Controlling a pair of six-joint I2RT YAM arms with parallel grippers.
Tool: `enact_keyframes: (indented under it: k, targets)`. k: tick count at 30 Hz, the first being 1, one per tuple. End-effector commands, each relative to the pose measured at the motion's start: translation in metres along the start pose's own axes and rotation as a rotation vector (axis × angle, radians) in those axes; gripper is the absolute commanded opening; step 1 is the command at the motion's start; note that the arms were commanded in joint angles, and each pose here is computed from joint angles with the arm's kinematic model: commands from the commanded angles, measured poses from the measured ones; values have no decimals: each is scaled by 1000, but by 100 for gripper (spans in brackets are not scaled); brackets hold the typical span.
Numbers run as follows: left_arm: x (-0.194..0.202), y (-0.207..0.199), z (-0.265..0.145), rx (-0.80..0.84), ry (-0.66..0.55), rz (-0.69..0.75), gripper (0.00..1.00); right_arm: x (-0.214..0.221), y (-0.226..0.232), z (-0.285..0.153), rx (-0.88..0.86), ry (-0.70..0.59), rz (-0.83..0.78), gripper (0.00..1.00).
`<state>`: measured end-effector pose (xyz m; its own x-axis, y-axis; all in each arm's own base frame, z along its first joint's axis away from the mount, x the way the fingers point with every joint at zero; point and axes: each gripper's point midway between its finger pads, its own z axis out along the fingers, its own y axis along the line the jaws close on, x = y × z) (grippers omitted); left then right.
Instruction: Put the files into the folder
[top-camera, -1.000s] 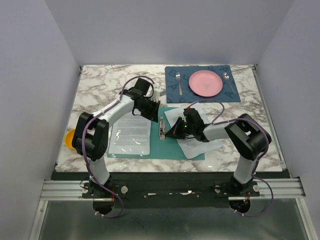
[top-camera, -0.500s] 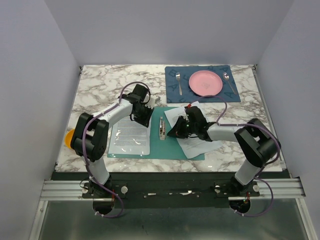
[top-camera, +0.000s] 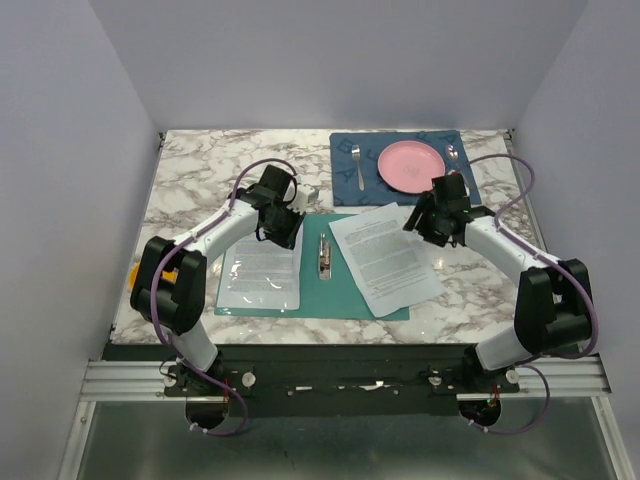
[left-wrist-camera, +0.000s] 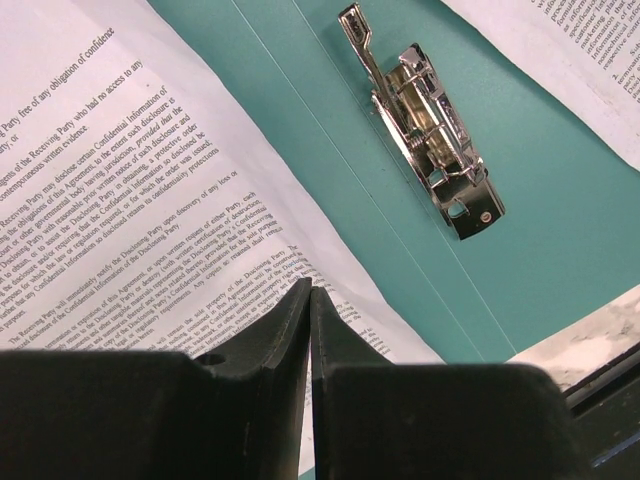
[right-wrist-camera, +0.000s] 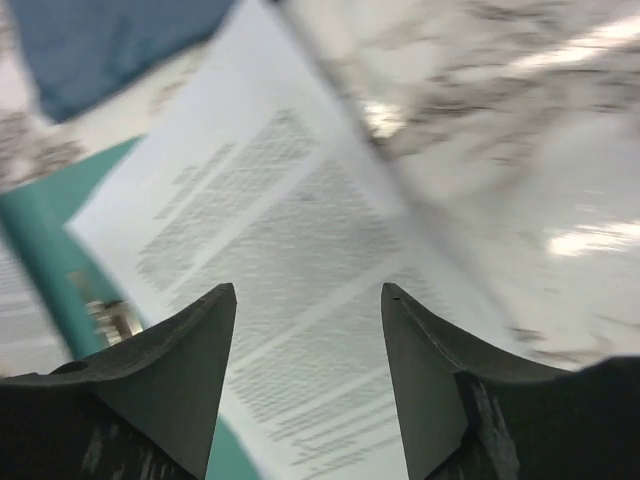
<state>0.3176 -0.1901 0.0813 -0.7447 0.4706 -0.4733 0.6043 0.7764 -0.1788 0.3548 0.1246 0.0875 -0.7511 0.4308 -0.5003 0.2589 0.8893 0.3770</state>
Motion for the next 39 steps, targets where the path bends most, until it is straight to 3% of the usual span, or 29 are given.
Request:
enact_keyframes:
  k: [1, 5, 19, 33, 39]
  targets:
    - [3, -8, -6, 34, -6, 31, 17, 6, -83, -16, 320, 31, -3, 78]
    - [7, -9, -5, 40, -3, 30, 17, 11, -98, -17, 361, 34, 46, 84]
    - [10, -9, -8, 28, -26, 32, 16, 81, -107, -6, 277, 215, 92, 84]
    - [12, -8, -14, 12, -44, 33, 16, 112, -80, -32, 42, 262, 123, 68]
    - [12, -8, -14, 10, -48, 34, 16, 118, -73, -41, -16, 261, 111, 56]
